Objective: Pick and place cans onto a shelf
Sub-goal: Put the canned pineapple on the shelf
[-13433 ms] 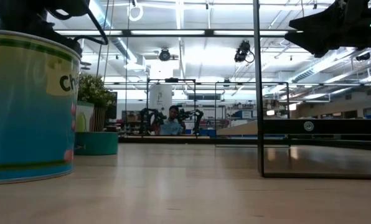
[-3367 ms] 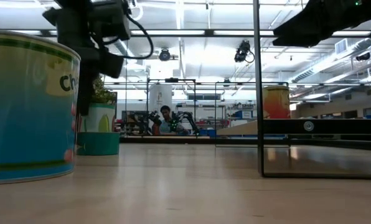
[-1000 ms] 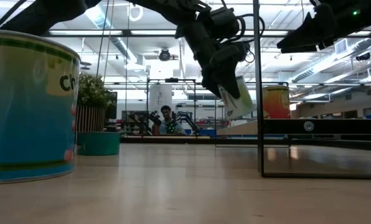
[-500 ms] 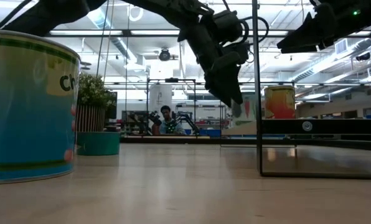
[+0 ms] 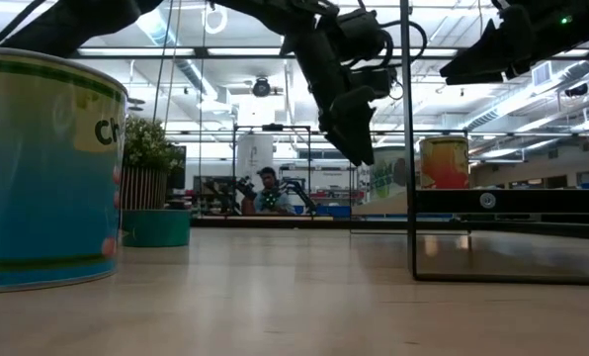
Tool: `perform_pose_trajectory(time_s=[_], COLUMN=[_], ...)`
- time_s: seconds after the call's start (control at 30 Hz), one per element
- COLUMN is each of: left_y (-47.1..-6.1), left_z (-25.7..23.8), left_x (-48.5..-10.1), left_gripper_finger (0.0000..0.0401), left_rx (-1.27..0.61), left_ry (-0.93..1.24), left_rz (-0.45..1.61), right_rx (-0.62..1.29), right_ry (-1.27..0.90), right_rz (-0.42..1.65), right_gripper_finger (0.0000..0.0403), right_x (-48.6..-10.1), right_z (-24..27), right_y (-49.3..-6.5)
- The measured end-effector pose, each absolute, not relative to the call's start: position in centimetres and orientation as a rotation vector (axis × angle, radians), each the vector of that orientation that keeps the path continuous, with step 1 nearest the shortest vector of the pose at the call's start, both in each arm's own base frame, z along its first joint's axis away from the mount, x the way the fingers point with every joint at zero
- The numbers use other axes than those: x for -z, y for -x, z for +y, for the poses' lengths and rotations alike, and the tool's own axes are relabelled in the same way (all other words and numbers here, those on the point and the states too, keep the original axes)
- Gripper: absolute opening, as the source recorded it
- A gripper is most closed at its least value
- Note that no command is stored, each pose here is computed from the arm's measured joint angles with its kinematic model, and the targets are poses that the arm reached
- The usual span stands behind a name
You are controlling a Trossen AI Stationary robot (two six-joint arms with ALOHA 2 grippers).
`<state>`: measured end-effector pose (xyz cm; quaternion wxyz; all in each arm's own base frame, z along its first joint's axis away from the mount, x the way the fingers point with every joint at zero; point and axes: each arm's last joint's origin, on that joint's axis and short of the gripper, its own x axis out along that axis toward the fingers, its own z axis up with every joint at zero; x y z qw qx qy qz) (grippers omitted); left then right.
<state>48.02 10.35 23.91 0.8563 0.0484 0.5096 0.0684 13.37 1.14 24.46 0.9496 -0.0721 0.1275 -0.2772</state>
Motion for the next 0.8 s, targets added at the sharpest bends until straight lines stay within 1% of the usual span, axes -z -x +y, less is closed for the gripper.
perform_pose_trajectory(time_s=[0.17,0.3,0.5,0.63,0.8], left_y=[-46.9,-45.2,-43.2,-43.0,-41.7], left_z=[9.3,7.2,3.6,1.3,-1.6], left_x=[-26.5,-28.2,-28.4,-28.5,-30.5], left_gripper_finger=[0.0356,0.0356,0.0337,0.0319,0.0295], left_rx=[-0.137,-0.078,0.041,0.104,0.150], left_ry=[-0.116,-0.114,-0.008,0.054,0.057], left_rz=[1.164,1.293,1.500,1.519,1.481], right_rx=[0.564,0.563,0.538,0.538,0.533], right_ry=[0.146,0.146,0.135,0.130,0.134], right_rz=[0.262,0.262,0.267,0.280,0.290], right_gripper_finger=[0.0388,0.0388,0.0388,0.0388,0.0388], right_x=[-24.4,-24.4,-24.3,-24.1,-24.0], right_z=[1.1,1.1,1.2,1.2,1.3], right_y=[-13.4,-13.4,-13.5,-13.5,-13.6])
